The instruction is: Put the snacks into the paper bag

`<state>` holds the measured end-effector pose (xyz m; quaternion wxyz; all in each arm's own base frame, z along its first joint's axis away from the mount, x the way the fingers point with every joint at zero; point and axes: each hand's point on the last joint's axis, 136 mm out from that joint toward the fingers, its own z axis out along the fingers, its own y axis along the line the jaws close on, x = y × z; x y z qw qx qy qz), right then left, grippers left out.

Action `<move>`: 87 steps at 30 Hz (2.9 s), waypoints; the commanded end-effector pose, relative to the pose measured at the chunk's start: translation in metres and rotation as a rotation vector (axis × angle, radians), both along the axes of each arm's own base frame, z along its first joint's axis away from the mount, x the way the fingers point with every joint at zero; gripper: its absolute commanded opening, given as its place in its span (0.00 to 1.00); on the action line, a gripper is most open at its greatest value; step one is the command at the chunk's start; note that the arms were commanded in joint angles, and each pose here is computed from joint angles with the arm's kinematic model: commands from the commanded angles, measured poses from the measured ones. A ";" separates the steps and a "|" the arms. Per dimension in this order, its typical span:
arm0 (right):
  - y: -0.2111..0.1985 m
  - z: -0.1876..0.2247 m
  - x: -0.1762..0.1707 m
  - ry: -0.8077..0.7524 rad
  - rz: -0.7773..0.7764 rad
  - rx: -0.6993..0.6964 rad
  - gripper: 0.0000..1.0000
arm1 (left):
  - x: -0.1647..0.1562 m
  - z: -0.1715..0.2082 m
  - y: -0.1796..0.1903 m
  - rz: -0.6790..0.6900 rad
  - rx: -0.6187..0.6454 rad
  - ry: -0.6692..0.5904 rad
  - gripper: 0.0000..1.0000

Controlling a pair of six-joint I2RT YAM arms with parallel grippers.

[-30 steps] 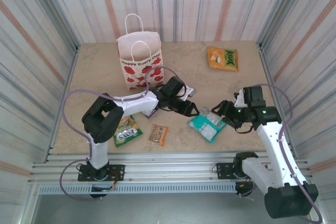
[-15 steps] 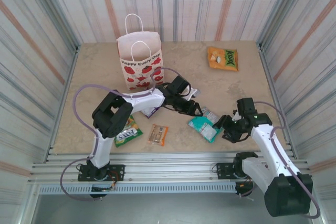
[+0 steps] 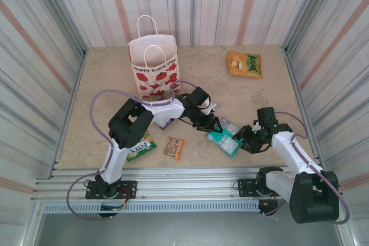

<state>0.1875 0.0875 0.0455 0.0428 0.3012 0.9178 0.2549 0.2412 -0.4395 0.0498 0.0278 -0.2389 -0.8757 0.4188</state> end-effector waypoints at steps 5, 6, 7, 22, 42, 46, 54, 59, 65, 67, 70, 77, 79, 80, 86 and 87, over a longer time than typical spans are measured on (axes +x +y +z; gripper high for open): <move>0.006 -0.005 0.012 -0.032 -0.019 0.052 0.58 | -0.002 0.007 -0.013 0.005 -0.065 0.093 0.59; 0.007 -0.006 0.013 -0.029 -0.018 0.060 0.58 | -0.002 0.008 -0.015 0.009 -0.080 0.105 0.59; 0.008 -0.009 0.013 -0.024 -0.016 0.065 0.58 | -0.001 0.011 -0.017 0.017 -0.097 0.112 0.59; 0.007 0.005 0.024 -0.128 -0.003 0.058 0.62 | 0.011 0.029 -0.009 0.052 -0.107 0.056 0.23; 0.008 0.148 0.086 -0.811 0.335 -0.144 0.63 | 0.023 0.135 0.065 -0.126 -0.114 -0.501 0.00; 0.029 0.183 0.093 -0.978 0.536 -0.126 0.67 | 0.017 0.155 0.091 -0.224 -0.125 -0.657 0.00; 0.098 0.205 0.074 -1.139 1.053 -0.057 0.80 | 0.006 0.187 0.130 -0.361 -0.125 -0.932 0.00; 0.129 0.194 0.066 -1.089 1.265 -0.016 0.82 | 0.005 0.199 0.141 -0.369 -0.122 -1.009 0.00; 0.151 0.191 0.063 -1.084 1.378 0.067 0.80 | 0.000 0.206 0.144 -0.376 -0.140 -1.032 0.00; 0.157 0.192 0.061 -1.092 1.399 0.096 0.78 | 0.000 0.210 0.144 -0.367 -0.148 -1.042 0.00; 0.163 0.189 0.060 -1.100 1.427 0.111 0.73 | 0.002 0.214 0.143 -0.349 -0.158 -1.061 0.00; 0.170 0.186 0.056 -1.124 1.443 0.147 0.57 | 0.007 0.220 0.141 -0.324 -0.168 -1.073 0.00; 0.171 0.185 0.056 -1.129 1.443 0.153 0.50 | 0.008 0.223 0.140 -0.319 -0.172 -1.080 0.00; 0.171 0.185 0.056 -1.133 1.443 0.152 0.46 | 0.009 0.223 0.141 -0.315 -0.169 -1.082 0.00; 0.169 0.185 0.061 -1.145 1.439 0.109 0.27 | 0.015 0.225 0.143 -0.289 -0.151 -1.095 0.00; 0.169 0.185 0.062 -1.148 1.438 0.096 0.24 | 0.016 0.223 0.144 -0.285 -0.145 -1.091 0.00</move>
